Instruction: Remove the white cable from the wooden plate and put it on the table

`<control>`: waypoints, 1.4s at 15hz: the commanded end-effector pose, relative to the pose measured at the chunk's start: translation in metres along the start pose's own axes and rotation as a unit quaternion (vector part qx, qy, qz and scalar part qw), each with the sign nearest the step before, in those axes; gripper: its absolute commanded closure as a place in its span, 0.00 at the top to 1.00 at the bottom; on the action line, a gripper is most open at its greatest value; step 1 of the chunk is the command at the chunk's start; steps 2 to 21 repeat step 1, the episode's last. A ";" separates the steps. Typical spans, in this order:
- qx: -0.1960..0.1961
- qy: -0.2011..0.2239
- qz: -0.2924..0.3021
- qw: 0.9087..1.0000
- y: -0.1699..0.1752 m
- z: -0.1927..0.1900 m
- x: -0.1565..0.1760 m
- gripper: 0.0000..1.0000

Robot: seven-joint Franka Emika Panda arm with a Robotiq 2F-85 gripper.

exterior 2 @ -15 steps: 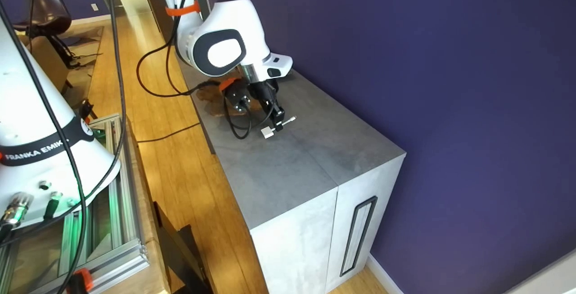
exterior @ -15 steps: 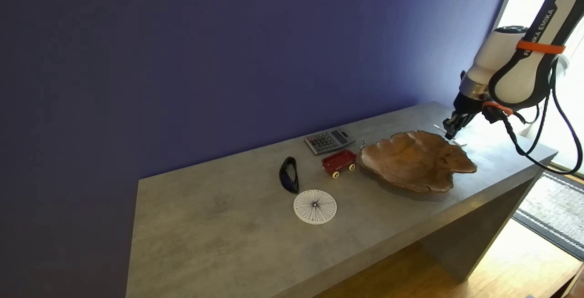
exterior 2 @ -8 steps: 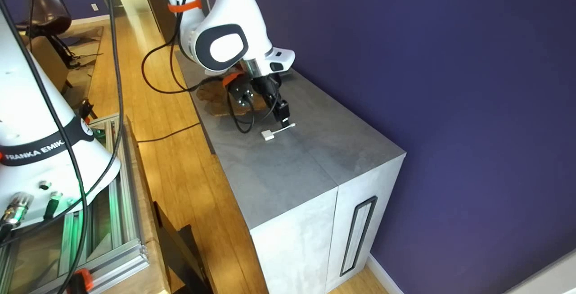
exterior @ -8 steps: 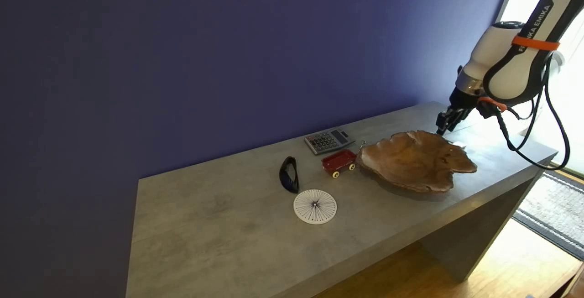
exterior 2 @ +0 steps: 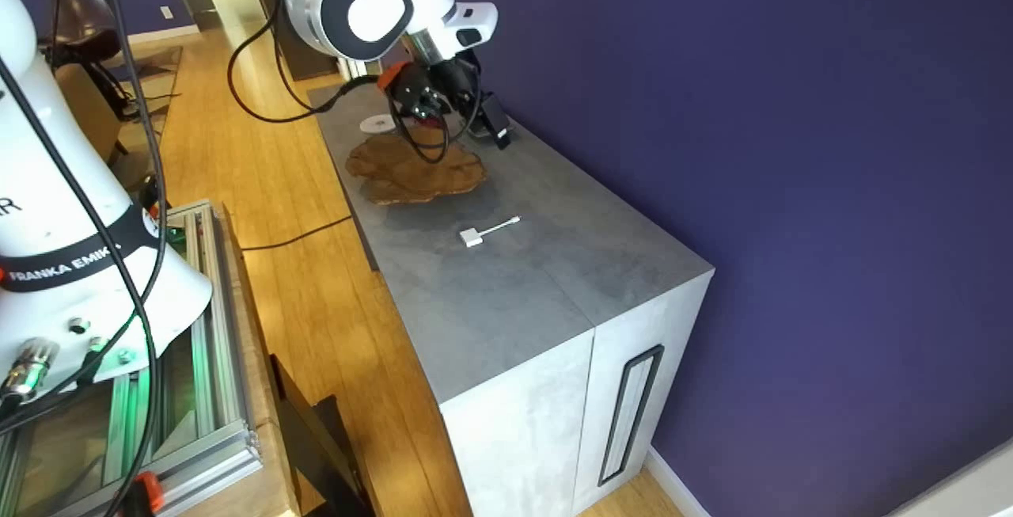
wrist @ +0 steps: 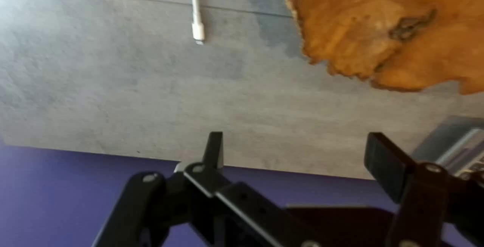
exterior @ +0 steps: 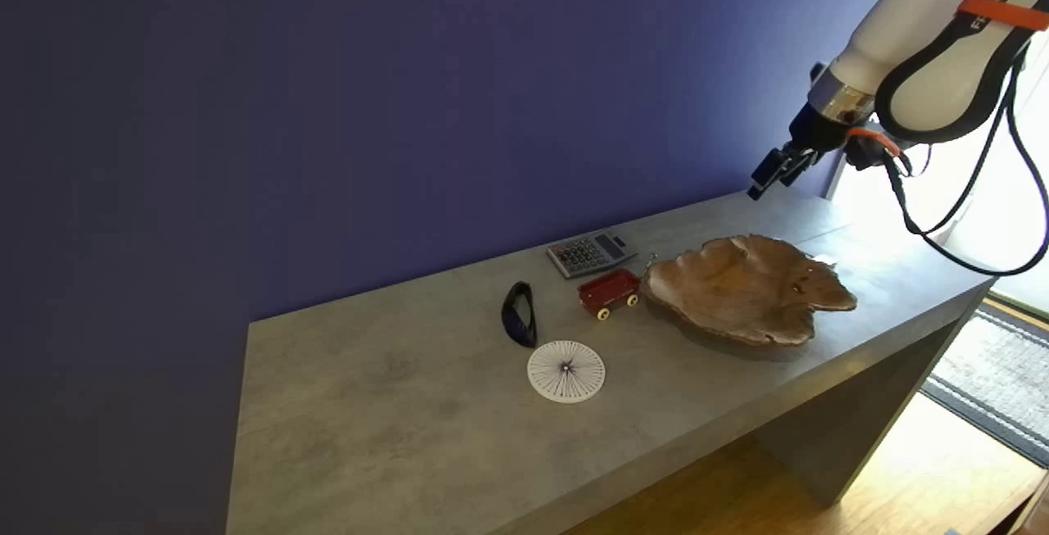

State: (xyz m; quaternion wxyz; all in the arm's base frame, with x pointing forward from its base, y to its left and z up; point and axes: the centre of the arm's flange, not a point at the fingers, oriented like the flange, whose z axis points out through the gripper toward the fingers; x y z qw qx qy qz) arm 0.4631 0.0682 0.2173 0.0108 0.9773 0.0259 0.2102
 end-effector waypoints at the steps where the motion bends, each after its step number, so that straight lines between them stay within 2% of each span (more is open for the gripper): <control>1: 0.015 0.005 -0.010 1.000 -0.014 -0.010 -0.001 1.00; 21: 0.015 0.005 -0.010 1.000 -0.014 -0.010 -0.001 1.00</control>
